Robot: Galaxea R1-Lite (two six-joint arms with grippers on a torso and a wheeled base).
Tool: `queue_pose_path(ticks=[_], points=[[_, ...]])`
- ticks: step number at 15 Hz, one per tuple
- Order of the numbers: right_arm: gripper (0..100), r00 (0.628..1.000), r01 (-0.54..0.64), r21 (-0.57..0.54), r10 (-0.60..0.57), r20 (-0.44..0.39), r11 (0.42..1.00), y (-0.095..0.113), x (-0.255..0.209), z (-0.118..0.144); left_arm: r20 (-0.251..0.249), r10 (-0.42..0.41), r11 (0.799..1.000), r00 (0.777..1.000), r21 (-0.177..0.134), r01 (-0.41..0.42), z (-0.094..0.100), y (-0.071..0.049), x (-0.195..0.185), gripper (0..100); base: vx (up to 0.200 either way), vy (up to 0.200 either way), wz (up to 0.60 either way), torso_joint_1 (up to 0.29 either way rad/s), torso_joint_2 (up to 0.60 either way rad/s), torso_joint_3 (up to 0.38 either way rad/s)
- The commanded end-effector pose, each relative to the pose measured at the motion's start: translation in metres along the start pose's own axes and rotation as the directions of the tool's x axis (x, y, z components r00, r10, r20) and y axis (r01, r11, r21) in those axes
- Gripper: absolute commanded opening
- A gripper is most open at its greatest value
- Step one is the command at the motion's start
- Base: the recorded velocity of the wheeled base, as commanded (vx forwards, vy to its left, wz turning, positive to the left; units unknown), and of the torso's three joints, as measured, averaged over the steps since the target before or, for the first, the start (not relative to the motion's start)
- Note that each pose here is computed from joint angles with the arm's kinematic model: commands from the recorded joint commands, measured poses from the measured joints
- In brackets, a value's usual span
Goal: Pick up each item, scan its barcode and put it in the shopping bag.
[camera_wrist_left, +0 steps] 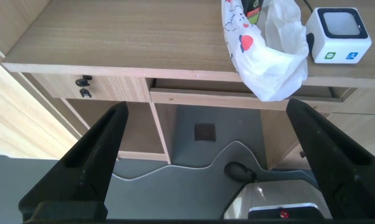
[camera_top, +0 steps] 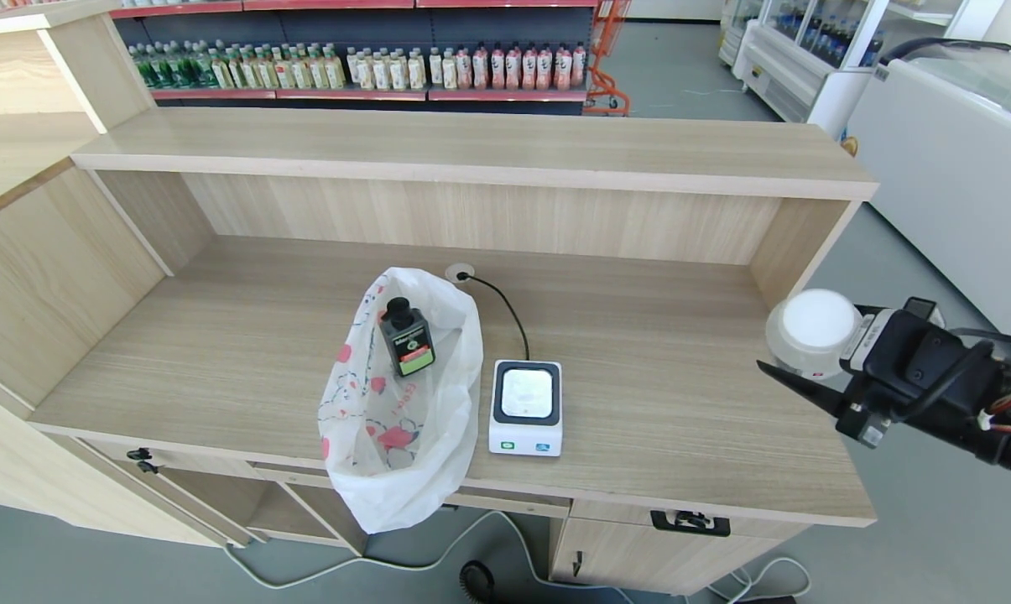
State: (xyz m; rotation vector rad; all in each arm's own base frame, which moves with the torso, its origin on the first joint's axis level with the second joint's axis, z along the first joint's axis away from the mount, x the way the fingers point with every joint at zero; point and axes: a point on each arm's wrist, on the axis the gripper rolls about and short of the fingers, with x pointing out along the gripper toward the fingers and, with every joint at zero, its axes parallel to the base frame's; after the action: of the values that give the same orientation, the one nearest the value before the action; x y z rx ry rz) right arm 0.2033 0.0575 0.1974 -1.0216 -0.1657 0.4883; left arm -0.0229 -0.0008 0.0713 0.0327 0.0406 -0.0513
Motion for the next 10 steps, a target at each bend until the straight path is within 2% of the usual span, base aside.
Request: queue_pose_path(ticks=[1, 5, 10], points=[[0, 1.000, -0.003, -0.026, 0.003, -0.005, 1.000, 0.003, 0.002, -0.003, 0.000, 0.000, 1.000, 1.000, 0.000, 0.000, 0.000, 0.000, 0.000, 100, 0.000, 0.000, 0.00, 0.000, 0.00, 0.000], [0, 0.999, 0.031, -0.052, -0.030, 0.015, 0.998, -0.001, 0.005, -0.003, 0.000, 0.000, 1.000, 1.000, 0.000, 0.000, 0.000, 0.000, 0.000, 100, 0.000, 0.000, 0.00, 0.000, 0.00, 0.000], [0, 0.999, -0.031, -0.044, 0.033, 0.032, 0.999, 0.012, 0.002, -0.009, 0.000, 0.000, 1.000, 1.000, 0.000, 0.000, 0.000, 0.000, 0.000, 100, 0.000, 0.000, 0.00, 0.000, 0.00, 0.000]])
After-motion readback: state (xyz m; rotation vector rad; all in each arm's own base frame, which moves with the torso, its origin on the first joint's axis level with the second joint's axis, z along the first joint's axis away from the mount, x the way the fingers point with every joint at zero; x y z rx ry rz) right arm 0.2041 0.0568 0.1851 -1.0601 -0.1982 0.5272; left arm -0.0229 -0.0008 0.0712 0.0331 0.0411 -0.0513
